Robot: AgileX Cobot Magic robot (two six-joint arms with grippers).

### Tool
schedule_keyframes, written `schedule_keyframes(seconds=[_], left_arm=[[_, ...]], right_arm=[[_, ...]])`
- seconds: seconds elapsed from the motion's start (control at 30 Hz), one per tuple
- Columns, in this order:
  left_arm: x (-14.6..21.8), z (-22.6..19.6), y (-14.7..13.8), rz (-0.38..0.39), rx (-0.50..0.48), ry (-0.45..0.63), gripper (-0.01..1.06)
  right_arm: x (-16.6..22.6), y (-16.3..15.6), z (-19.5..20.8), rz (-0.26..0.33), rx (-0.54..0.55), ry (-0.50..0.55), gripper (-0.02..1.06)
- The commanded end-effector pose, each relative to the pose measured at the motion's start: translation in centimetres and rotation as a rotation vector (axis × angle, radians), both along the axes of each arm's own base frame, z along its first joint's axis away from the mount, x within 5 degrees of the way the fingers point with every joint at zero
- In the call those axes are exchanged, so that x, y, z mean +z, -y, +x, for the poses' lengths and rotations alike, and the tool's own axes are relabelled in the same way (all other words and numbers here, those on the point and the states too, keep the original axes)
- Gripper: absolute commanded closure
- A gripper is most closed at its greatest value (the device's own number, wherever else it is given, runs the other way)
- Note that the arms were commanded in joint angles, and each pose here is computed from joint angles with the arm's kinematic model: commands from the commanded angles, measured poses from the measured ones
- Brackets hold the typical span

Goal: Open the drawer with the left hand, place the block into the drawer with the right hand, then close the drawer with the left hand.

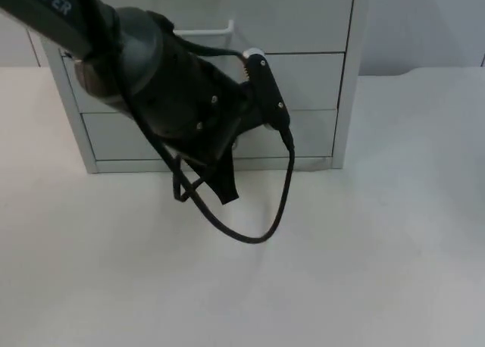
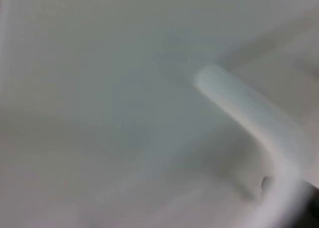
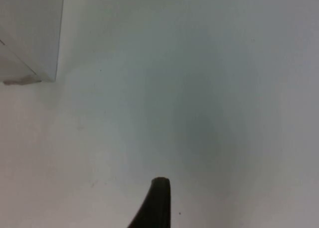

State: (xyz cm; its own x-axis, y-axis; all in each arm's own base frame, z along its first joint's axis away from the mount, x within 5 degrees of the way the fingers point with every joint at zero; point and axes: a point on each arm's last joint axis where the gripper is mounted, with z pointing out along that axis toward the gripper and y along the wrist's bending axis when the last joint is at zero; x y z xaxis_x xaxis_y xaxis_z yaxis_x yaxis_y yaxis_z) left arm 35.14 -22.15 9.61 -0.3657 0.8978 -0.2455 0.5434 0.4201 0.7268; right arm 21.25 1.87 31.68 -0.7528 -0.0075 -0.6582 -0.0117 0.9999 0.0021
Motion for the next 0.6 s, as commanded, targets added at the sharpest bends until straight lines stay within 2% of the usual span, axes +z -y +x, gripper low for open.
schedule_keyframes(seconds=[0.0,0.37,0.57], left_arm=[[1.0,-1.6,1.1,-0.001,-0.005,-0.037,1.05],[3.5,-9.5,4.1,-0.047,-0.110,-0.186,1.05],[5.9,-11.4,4.1,-0.133,-0.104,-0.266,1.05]], right_arm=[[0.2,0.2,0.0,-0.012,0.003,0.018,0.25],[0.2,0.2,0.0,-0.025,0.017,0.017,0.25],[0.2,0.2,0.0,-0.025,0.017,0.017,0.25]])
